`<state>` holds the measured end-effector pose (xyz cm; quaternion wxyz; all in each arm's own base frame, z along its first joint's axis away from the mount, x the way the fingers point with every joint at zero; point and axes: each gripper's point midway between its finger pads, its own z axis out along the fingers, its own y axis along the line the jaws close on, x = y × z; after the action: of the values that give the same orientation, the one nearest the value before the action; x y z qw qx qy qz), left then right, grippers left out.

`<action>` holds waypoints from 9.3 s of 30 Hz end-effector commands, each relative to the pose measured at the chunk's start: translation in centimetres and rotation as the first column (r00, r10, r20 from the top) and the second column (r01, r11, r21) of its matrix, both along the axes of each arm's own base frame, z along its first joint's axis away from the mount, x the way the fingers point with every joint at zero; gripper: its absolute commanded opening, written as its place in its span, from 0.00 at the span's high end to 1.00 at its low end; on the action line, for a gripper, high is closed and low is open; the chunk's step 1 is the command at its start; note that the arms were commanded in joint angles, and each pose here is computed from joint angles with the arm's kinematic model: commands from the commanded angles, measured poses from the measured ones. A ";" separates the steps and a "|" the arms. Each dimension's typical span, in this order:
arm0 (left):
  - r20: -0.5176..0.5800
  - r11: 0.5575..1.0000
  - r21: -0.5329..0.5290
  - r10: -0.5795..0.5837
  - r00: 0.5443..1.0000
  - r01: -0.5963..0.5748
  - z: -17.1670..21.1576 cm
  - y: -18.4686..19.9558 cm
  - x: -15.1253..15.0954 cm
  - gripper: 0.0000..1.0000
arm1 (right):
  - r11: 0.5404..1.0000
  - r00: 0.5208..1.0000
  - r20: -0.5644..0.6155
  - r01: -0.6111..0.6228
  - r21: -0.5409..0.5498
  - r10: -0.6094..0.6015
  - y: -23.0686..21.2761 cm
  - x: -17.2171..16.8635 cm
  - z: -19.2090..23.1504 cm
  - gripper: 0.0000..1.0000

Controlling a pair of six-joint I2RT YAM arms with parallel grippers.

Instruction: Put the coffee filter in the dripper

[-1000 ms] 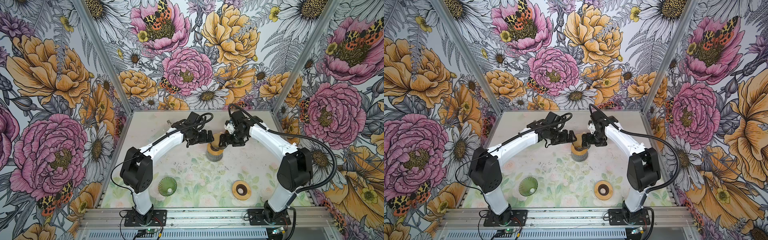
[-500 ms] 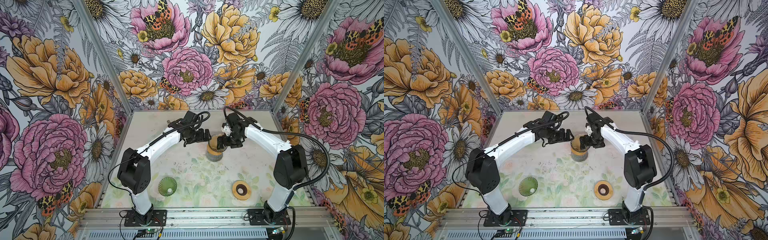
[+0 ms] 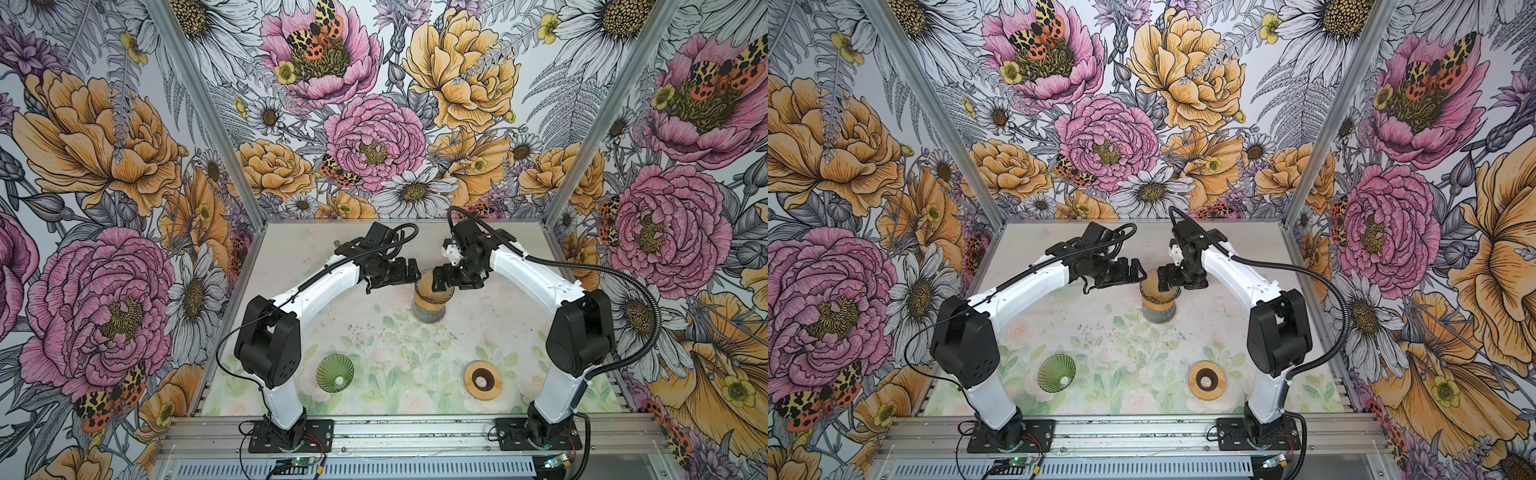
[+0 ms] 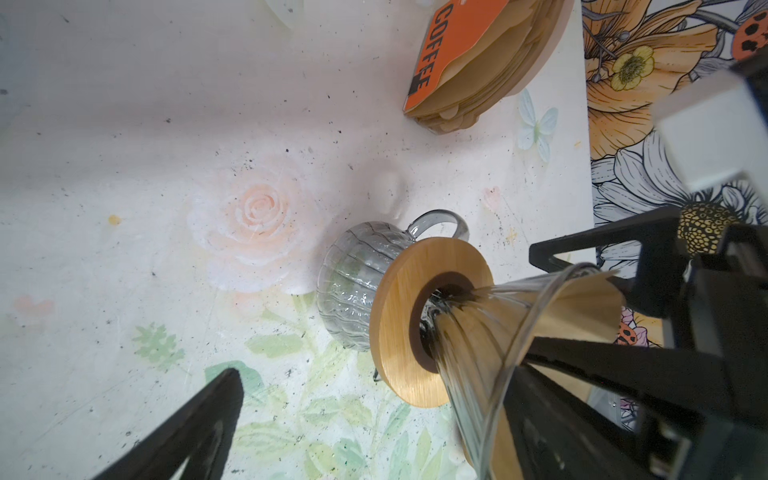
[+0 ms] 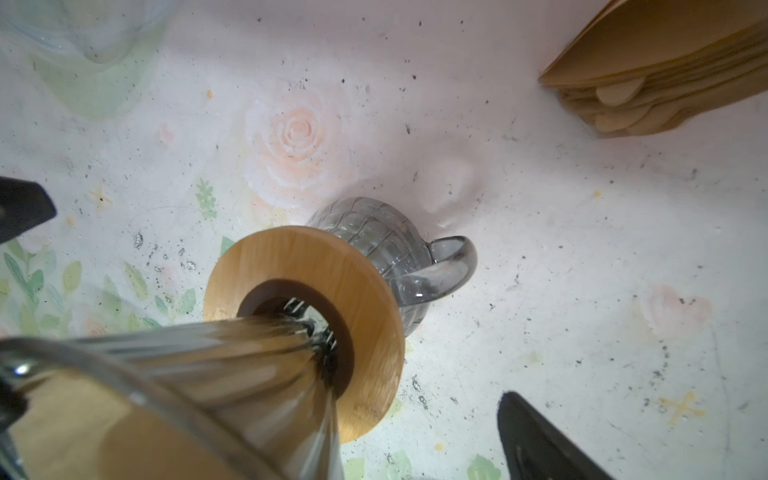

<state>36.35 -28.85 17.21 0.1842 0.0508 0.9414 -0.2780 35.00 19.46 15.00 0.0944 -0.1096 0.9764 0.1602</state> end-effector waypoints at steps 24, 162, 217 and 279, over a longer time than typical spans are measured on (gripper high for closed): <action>0.002 0.998 0.003 -0.060 0.998 0.060 -1.3 -1.4 1.5 0.01 | 1.000 0.999 0.024 0.029 -0.002 -0.029 -2.0 0.8 1.2 0.07; 0.123 0.843 0.509 0.130 0.984 -0.175 -3.3 17.3 11.4 0.39 | 0.958 0.898 0.416 0.024 0.287 -0.147 -3.5 -5.5 11.0 0.01; -0.027 0.882 0.471 0.003 1.000 0.010 -4.2 11.0 1.3 0.87 | 0.952 0.927 0.339 0.052 0.302 -0.158 -3.5 -6.9 8.5 0.01; 0.423 0.957 -0.213 -0.092 0.901 0.198 11.2 8.2 -9.6 0.01 | 0.891 0.909 0.026 0.412 -0.190 -0.415 -9.7 -21.2 -9.4 0.39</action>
<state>26.69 -20.21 27.09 0.3399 0.1376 0.8525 -0.3725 14.00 11.35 5.66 0.0966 0.0558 0.9912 0.0716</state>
